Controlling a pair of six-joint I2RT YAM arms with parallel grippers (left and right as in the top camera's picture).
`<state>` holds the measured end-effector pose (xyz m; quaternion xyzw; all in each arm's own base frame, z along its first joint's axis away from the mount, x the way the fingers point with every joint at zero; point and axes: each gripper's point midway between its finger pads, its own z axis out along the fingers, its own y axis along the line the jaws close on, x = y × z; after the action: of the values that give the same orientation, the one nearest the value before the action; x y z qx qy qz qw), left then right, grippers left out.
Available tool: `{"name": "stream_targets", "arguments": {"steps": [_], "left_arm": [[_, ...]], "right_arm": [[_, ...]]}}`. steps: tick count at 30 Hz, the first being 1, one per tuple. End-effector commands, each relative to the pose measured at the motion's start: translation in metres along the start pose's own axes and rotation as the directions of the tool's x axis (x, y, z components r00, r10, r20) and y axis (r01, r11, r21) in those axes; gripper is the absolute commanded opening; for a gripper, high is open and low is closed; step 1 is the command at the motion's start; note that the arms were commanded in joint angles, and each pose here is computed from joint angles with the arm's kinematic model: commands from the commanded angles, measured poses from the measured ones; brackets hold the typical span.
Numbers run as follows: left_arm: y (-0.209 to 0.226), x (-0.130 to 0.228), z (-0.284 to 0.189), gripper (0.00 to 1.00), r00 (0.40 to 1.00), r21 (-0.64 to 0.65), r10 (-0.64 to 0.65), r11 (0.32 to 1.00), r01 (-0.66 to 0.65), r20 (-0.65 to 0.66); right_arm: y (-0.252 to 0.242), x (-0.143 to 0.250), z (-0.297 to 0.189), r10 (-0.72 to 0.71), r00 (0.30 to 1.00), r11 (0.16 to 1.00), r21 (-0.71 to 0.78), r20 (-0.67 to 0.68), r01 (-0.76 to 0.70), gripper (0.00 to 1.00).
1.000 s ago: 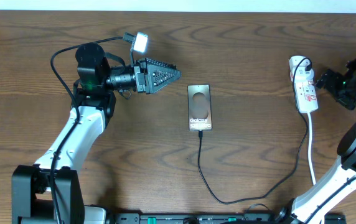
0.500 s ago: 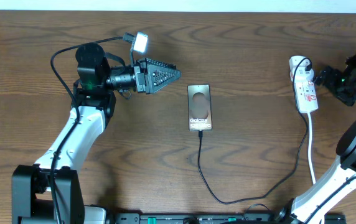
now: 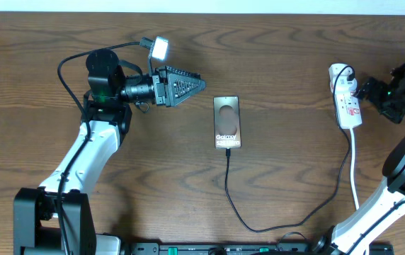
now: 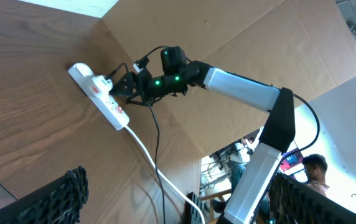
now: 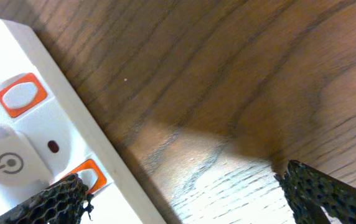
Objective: Plug charger to phone and switch on socket
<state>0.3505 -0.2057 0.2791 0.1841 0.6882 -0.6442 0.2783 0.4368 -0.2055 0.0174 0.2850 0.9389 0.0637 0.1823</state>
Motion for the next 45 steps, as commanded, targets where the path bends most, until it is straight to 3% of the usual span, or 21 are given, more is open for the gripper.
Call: {"name": "stream_targets", "arguments": {"steps": [1, 20, 45], "left_arm": [[-0.011, -0.006, 0.0, 0.93, 0.998, 0.011, 0.06, 0.998, -0.06, 0.003], [-0.011, -0.006, 0.0, 0.93, 0.998, 0.011, 0.06, 0.998, -0.06, 0.003], [-0.011, -0.006, 0.0, 0.93, 0.998, 0.011, 0.06, 0.998, -0.06, 0.003]], "right_arm": [[-0.009, 0.008, 0.016, -0.003, 1.0, 0.999, 0.052, -0.026, 0.005, 0.99], [0.015, 0.018, 0.022, -0.007, 0.998, 0.995, -0.095, -0.066, 0.001, 0.99], [0.006, 0.029, 0.023, 0.005, 0.994, 1.0, -0.03, -0.112, -0.008, 0.99]]}}
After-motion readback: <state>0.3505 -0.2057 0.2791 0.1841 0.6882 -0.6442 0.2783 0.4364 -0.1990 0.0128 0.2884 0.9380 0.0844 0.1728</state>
